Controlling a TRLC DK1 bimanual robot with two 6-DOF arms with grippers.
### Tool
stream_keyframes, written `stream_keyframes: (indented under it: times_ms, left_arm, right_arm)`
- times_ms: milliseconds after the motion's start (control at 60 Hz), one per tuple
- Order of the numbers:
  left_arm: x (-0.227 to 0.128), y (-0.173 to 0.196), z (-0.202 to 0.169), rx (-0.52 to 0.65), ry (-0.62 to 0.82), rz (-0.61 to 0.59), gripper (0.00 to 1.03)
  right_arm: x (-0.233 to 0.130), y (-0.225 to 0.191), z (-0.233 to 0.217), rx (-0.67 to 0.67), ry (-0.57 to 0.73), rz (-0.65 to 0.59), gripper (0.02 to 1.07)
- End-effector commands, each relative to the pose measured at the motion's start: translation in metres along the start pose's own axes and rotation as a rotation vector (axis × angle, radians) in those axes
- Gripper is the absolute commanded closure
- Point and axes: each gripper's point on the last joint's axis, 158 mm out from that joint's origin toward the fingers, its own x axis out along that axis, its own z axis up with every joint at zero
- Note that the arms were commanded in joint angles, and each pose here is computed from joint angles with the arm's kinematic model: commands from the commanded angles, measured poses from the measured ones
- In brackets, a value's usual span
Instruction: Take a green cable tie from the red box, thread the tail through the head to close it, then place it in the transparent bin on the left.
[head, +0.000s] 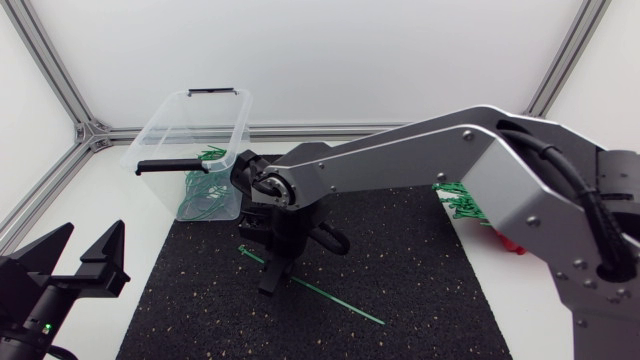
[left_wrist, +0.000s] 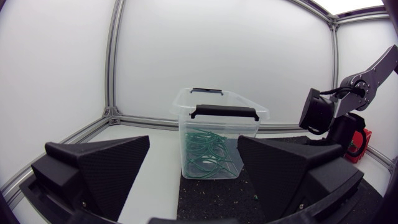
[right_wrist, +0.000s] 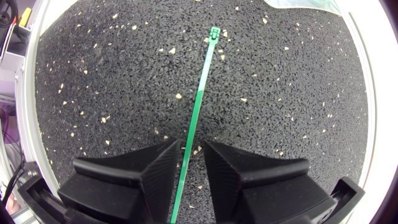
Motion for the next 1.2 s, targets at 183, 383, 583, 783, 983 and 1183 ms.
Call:
stream_keyframes:
  times_ms: [183,383,583,783,983,1183]
  left_arm:
    - [0.002,0.000,-0.027,-0.009,0.073,-0.005,0.04]
    - [0.002,0.000,-0.027,-0.009,0.073,-0.004,0.04]
    - [0.002,-0.001,-0.027,-0.009,0.073,-0.007,0.04]
    - [0.002,-0.002,-0.027,-0.009,0.072,-0.010,0.04]
    - [0.002,-0.001,-0.027,-0.009,0.073,-0.008,0.04]
    - [0.002,-0.001,-0.027,-0.009,0.073,-0.008,0.04]
  right_arm:
    - [0.019,0.020,-0.021,0.009,0.054,0.041,0.97]
    - [0.008,0.025,-0.024,-0.007,0.027,0.024,1.01]
    - [-0.015,0.029,-0.044,-0.056,0.022,0.008,1.01]
    - [-0.033,0.031,-0.077,-0.126,0.031,-0.001,1.01]
    - [-0.034,0.017,-0.113,-0.222,0.057,0.001,1.01]
    - [-0.037,0.014,-0.129,-0.305,0.051,0.006,1.01]
